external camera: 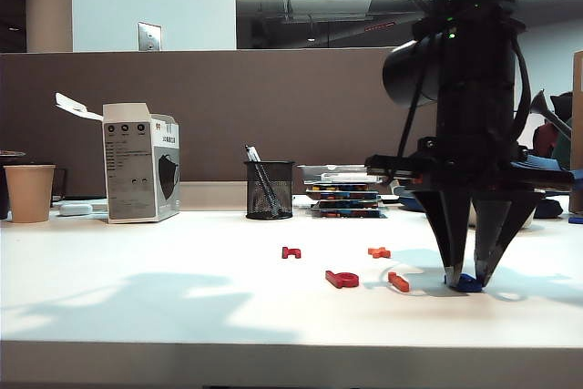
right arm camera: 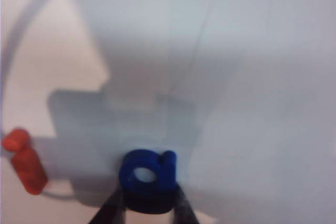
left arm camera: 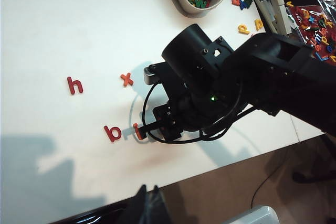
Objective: Select the appropriate letters from the row of letter magnets placed on the table to arrange into the word "big".
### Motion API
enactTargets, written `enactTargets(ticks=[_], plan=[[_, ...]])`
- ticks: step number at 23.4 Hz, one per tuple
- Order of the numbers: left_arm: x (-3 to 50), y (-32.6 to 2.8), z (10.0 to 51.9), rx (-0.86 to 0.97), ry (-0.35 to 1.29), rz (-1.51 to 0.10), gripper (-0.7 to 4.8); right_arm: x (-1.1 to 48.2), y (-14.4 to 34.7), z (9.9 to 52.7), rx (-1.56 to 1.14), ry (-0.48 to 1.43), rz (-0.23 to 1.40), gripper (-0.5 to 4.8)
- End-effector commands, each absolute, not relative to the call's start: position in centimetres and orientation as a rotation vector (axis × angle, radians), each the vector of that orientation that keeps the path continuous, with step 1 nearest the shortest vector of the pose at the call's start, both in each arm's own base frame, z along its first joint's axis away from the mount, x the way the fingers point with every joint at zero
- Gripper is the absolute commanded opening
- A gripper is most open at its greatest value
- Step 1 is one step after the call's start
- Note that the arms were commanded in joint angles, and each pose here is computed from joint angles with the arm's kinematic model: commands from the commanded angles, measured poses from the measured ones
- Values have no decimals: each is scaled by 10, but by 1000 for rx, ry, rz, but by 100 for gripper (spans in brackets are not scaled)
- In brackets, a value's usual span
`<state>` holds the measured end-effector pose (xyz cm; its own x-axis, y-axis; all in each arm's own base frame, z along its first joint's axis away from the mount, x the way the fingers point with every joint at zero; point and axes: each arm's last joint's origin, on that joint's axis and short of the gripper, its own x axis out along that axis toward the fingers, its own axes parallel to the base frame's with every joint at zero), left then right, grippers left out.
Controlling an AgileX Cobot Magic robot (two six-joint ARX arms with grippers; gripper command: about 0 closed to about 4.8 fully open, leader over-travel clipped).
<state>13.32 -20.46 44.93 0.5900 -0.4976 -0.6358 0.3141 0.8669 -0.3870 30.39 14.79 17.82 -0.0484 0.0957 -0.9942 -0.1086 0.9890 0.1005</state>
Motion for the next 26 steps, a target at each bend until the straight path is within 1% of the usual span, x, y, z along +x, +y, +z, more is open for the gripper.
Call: enactTargets(ticks=[1, 18, 21, 25, 26], plan=[[133, -204, 451, -255, 799, -482, -5, 306, 149, 180, 8, 1581, 166, 89], [133, -204, 451, -255, 798, -482, -5, 306, 149, 179, 26, 1583, 148, 91], [133, -204, 451, -255, 799, -482, -5, 306, 149, 180, 26, 1582, 148, 118], [133, -204, 451, -255, 799, -483, -5, 306, 148, 180, 26, 1583, 148, 130], [133, -204, 451, -255, 799, -482, -5, 306, 148, 180, 26, 1583, 148, 145]])
